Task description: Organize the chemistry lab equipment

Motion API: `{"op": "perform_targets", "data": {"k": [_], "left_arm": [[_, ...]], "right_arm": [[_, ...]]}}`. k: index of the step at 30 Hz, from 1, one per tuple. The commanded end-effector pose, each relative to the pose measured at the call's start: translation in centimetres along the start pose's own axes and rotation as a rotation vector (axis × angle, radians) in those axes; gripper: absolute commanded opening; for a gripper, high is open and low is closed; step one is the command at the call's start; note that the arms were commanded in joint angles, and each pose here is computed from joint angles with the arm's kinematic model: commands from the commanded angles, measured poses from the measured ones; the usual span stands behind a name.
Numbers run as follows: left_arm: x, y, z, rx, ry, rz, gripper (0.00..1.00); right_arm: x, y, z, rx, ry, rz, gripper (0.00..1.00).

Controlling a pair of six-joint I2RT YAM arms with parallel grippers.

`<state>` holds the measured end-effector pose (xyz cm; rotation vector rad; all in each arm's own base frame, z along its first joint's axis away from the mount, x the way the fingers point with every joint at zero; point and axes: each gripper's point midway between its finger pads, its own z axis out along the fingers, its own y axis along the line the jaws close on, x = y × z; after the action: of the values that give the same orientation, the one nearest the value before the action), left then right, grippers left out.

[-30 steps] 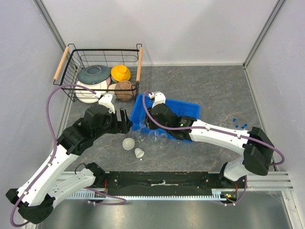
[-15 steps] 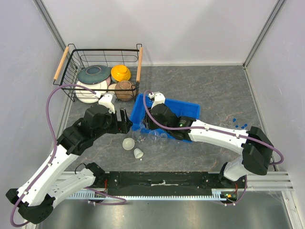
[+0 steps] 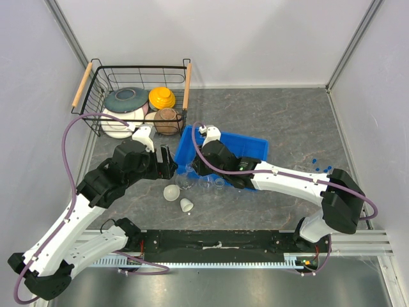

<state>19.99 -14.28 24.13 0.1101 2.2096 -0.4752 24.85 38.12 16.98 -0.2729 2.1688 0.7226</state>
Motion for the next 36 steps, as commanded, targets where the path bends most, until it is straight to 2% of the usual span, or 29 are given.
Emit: {"op": "perform_targets", "data": {"k": [1,3,36], "left_arm": [[-0.8,-0.2,-0.3,0.009,-0.024,0.019,0.9],[-0.7,-0.1,-0.2,0.008,-0.023,0.019,0.9],[-0.2,-0.3,0.5,0.005,0.009,0.01,0.9]], "right_arm": [[0.5,-0.4,0.4,0.011,0.006,0.001,0.05],[0.5,-0.5,0.4,0.015,0.006,0.002,0.0],[-4.4,2.6,-4.0,-0.077,-0.083,0.025,0.0]]}}
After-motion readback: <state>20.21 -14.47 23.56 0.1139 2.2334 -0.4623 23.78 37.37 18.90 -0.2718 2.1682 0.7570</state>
